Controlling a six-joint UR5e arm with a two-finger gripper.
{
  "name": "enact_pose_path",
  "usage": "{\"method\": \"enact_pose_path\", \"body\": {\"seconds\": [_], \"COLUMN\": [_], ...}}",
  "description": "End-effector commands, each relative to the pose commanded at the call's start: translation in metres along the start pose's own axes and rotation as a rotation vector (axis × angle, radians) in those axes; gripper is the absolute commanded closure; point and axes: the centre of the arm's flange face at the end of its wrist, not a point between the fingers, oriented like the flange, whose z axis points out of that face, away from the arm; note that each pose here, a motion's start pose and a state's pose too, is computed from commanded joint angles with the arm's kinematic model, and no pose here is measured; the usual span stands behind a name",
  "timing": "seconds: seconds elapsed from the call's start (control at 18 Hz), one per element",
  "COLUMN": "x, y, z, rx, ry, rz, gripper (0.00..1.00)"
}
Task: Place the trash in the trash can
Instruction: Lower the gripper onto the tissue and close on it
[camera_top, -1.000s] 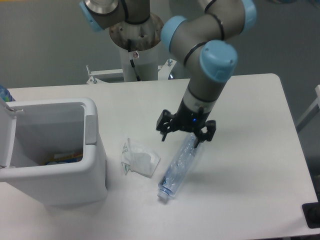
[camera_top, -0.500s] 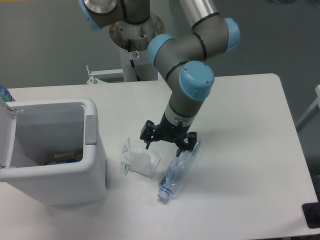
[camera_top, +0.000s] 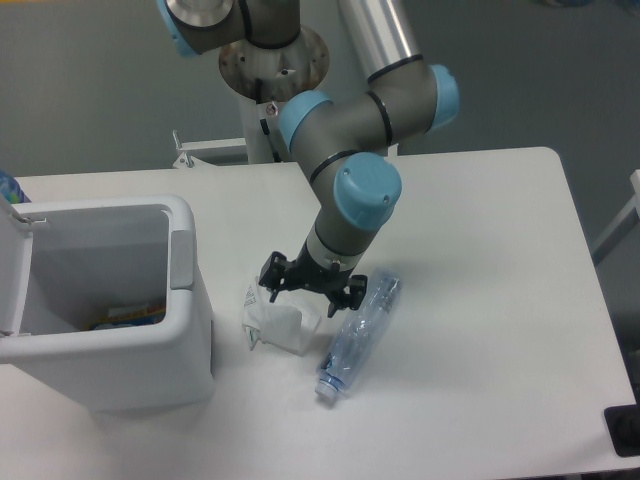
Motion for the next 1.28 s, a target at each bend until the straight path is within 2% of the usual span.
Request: {"method": "enact_pose_path", "body": {"seconds": [0.28,0.67,0.78,0.83,0.89,1.28], "x": [0.000,0.004,0.004,0.004,0.004,0.016], "y": [0.000,-0.006,-0.006,-0.006,-0.006,0.002], "z": [0.025,0.033,0.033,0.034,0.033,0.044], "rx": [-0.071,-0.030,-0.032,-0.033,-0.032,-0.055], "ry": [-0.049,-0.080,-0.081,-0.080,-0.081,-0.076], "rz": [-0.036,-0.065,-0.067,-0.068,-0.068,-0.057], "gripper": [0.00,0.00,0.04,0.18,0.23,0.23]}}
